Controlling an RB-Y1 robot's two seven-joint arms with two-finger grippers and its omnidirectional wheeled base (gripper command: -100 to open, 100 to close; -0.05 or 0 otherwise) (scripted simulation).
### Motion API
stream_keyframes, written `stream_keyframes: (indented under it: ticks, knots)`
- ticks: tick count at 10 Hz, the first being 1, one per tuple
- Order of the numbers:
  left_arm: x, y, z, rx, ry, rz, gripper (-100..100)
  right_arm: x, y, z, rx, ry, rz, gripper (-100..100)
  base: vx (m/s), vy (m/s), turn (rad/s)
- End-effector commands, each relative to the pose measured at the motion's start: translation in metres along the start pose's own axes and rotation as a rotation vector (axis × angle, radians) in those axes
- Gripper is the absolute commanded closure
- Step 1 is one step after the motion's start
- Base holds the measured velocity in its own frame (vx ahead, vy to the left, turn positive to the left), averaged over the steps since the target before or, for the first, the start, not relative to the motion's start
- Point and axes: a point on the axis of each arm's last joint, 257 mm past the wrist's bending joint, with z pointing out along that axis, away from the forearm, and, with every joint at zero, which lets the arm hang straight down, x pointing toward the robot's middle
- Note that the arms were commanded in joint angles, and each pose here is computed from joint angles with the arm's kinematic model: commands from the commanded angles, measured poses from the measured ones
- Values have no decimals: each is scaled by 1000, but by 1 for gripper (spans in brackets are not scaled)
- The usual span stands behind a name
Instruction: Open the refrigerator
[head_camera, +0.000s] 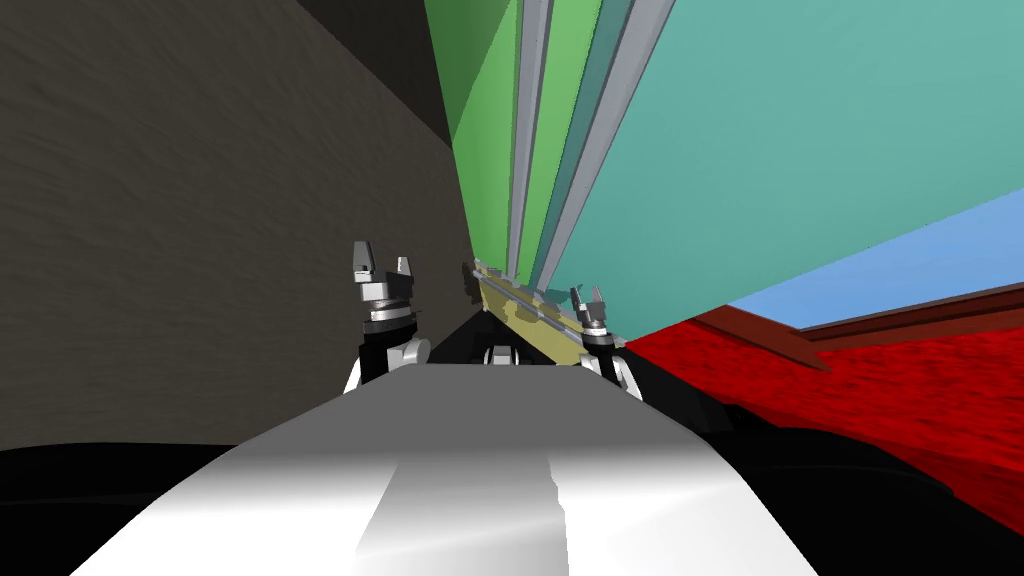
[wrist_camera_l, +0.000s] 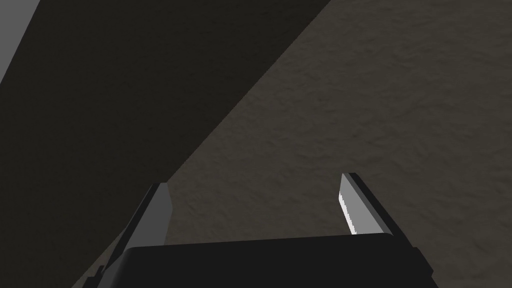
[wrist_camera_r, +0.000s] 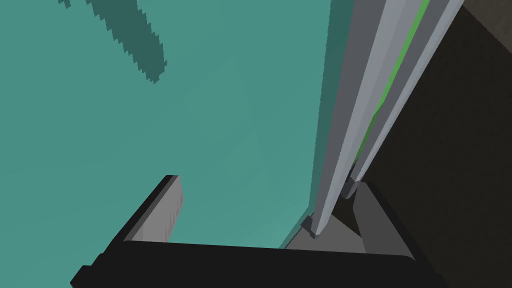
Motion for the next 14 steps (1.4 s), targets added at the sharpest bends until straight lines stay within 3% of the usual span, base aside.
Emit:
stream_keyframes:
  ticks: [1, 14]
  knots:
    - [0, 0, 0, 0, 0, 0, 0, 5, -7, -4, 4, 12, -89, -100, 28, 52, 21]
    - [0, 0, 0, 0, 0, 0, 0, 32, -41, -25, 16, 73, -503, -100, 37, 45, 8]
